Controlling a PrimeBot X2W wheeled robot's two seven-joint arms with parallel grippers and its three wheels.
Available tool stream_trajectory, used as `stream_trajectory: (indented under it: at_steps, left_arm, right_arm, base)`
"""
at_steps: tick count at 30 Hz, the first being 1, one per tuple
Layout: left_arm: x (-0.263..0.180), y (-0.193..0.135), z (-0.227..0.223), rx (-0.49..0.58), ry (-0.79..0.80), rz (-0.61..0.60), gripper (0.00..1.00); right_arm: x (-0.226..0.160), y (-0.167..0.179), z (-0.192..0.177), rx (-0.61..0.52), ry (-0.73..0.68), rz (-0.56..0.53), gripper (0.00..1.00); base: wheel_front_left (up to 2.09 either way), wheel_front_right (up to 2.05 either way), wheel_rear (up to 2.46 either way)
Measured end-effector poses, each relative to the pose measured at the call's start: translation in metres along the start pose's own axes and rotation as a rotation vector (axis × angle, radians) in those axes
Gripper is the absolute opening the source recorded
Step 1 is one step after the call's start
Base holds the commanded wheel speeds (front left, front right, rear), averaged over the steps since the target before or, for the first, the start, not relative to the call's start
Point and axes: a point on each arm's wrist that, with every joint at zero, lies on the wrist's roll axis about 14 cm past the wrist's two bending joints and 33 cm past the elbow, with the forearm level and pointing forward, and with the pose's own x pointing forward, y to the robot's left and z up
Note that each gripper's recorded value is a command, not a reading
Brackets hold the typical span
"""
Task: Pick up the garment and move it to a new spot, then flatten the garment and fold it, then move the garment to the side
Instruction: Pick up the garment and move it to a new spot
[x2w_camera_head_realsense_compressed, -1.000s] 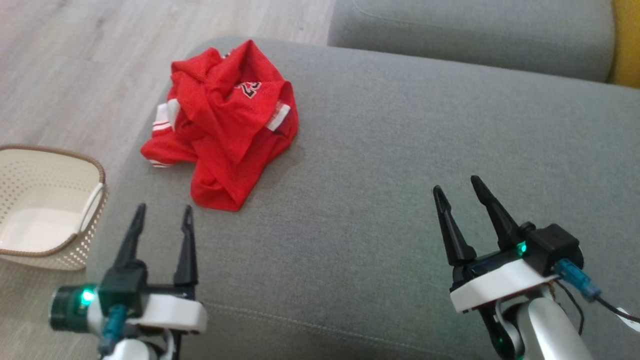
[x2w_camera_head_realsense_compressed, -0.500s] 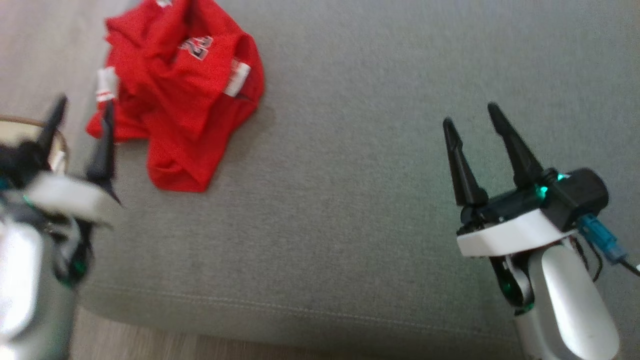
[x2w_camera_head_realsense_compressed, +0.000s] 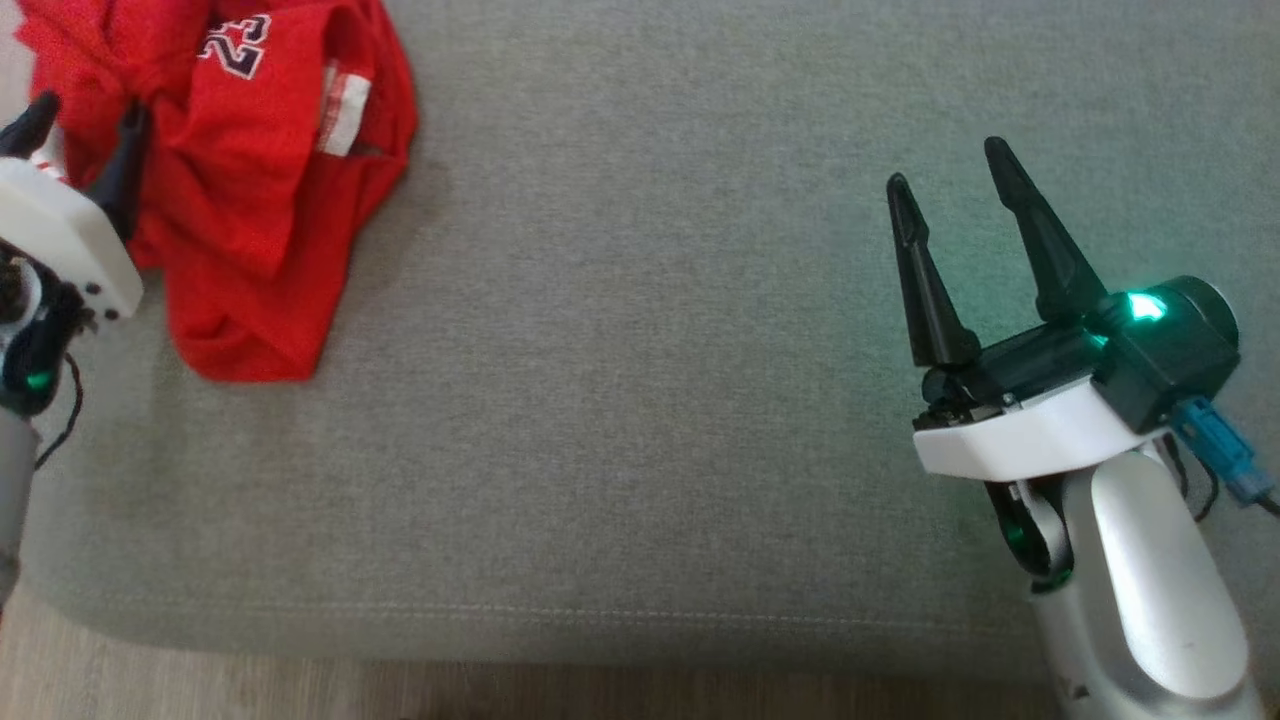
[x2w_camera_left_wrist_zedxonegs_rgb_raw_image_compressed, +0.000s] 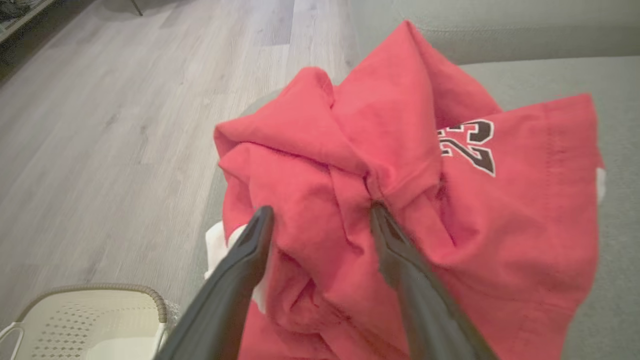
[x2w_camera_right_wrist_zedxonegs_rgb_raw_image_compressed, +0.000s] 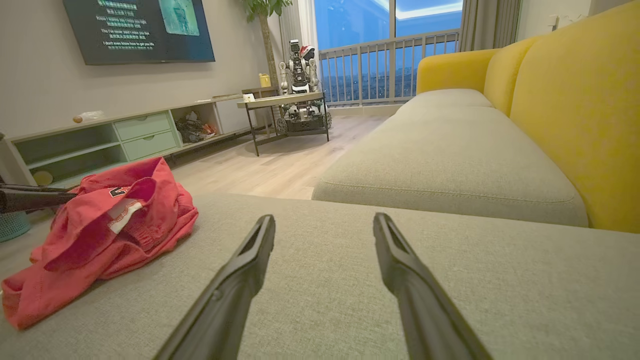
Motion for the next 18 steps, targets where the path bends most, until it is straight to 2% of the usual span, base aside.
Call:
stream_trajectory:
  at_steps: [4, 5, 6, 10, 18]
  left_arm:
    - [0.013, -0.004, -0.014, -0.006, 0.068, -0.02, 1.0]
    - [0.015, -0.005, -0.018, -0.016, 0.082, -0.023, 0.78]
    - [0.016, -0.006, -0.022, -0.024, 0.099, -0.027, 0.0]
    - [0.019, -0.003, -0.022, -0.033, 0.102, -0.025, 0.0]
    - [0.008, 0.01, 0.019, 0.001, -0.074, 0.0, 0.0]
  right_arm:
    - [-0.002, -0.007, -0.005, -0.003, 0.013, -0.017, 1.0]
    - [-0.003, -0.009, -0.006, -0.003, 0.016, -0.021, 1.0]
    - [-0.003, -0.01, -0.007, -0.004, 0.018, -0.024, 1.0]
    - [-0.004, -0.012, -0.008, -0.006, 0.02, -0.029, 1.0]
    - [-0.003, -0.009, 0.011, -0.016, -0.019, -0.024, 1.0]
  base:
    - [0.0, 0.0, 0.0]
    - [0.0, 0.0, 0.0]
    - [0.0, 0.0, 0.0]
    - [0.0, 0.0, 0.0]
    - [0.0, 0.0, 0.0]
